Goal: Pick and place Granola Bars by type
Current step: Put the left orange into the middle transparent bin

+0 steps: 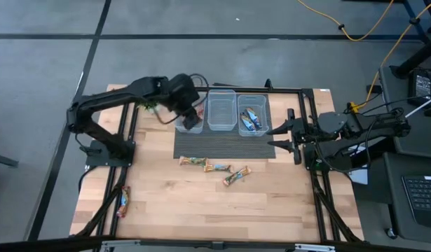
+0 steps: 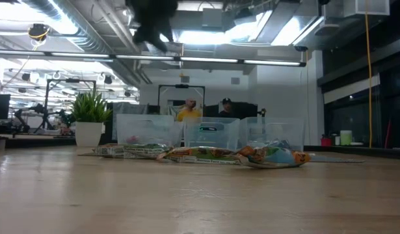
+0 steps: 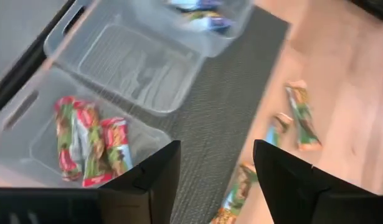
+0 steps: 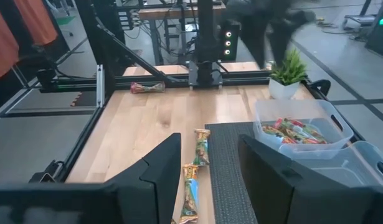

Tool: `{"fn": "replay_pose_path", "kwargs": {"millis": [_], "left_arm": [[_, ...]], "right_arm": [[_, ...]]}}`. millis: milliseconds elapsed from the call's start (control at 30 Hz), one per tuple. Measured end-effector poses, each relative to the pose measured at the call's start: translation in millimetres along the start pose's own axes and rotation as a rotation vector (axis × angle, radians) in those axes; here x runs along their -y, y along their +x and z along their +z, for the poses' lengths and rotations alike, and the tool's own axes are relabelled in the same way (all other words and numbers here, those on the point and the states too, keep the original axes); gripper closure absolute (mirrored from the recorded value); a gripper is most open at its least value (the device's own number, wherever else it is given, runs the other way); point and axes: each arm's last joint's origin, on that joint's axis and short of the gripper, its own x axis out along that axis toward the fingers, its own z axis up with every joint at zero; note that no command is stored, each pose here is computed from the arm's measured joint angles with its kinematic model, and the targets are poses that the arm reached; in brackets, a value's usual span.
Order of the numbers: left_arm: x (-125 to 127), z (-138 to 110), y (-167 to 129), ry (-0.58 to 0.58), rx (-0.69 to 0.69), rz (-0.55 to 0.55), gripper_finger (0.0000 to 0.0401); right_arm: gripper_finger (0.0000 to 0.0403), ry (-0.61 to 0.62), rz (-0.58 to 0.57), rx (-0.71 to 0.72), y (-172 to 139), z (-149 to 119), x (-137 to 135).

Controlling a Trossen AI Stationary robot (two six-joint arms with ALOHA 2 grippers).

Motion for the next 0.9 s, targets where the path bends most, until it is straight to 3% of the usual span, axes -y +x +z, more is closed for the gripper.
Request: {"fn": "replay_pose_path", "kwargs": {"millis": [133,400,700,900], "left_arm": [[34,-12,-12,0.104,-0.027,-0.004,0.0209],[82,-50,-4,0.242,-0.227,0.012,0.019],[97,-58,13,0.319,-0.246,0.125,0.0154],[96,-67,47,0.387,-0.373,0.117,0.015]], "right_arm": [[0.024,0.004,-0.001,0.0,0,0,0],[0.024,0.003,-0.002,0.0,0,0,0],[0.024,0.004,-0.002,0.001,0,0,0],[0.024,0.024,-0.002,0.001,0,0,0]]}}
